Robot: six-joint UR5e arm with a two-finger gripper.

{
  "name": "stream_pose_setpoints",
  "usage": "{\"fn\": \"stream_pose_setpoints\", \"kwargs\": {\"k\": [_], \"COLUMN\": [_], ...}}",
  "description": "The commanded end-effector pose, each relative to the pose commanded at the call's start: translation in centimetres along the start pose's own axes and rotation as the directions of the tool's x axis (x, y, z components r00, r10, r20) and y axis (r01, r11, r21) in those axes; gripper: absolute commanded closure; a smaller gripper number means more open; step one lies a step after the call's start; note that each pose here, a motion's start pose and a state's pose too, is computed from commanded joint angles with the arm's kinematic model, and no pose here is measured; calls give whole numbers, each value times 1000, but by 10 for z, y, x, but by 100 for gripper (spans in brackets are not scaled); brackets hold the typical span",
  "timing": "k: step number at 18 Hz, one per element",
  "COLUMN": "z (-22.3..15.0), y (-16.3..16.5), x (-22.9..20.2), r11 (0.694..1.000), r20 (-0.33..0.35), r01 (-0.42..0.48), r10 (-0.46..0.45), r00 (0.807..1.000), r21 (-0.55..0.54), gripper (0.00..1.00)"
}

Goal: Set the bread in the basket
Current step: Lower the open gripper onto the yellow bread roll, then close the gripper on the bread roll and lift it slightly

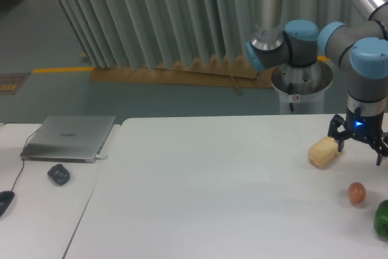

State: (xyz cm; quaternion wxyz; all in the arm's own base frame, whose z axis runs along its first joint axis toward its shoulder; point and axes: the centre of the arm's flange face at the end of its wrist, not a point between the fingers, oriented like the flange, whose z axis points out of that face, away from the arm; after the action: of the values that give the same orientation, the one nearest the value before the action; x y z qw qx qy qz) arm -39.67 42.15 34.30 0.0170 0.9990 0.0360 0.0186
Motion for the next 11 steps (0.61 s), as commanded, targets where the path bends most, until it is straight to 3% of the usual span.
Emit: {"fn": "stream_pose_setpoints", "kwargs": {"k": [5,11], "z": [0,16], "y": [-1,-32], "x": [7,52], "r11": [1000,995], "r20": [13,4], "r01": [-8,-77], "r10": [8,77], "r00": [1000,997], "r21": [-8,-56], "gripper": [0,0]}}
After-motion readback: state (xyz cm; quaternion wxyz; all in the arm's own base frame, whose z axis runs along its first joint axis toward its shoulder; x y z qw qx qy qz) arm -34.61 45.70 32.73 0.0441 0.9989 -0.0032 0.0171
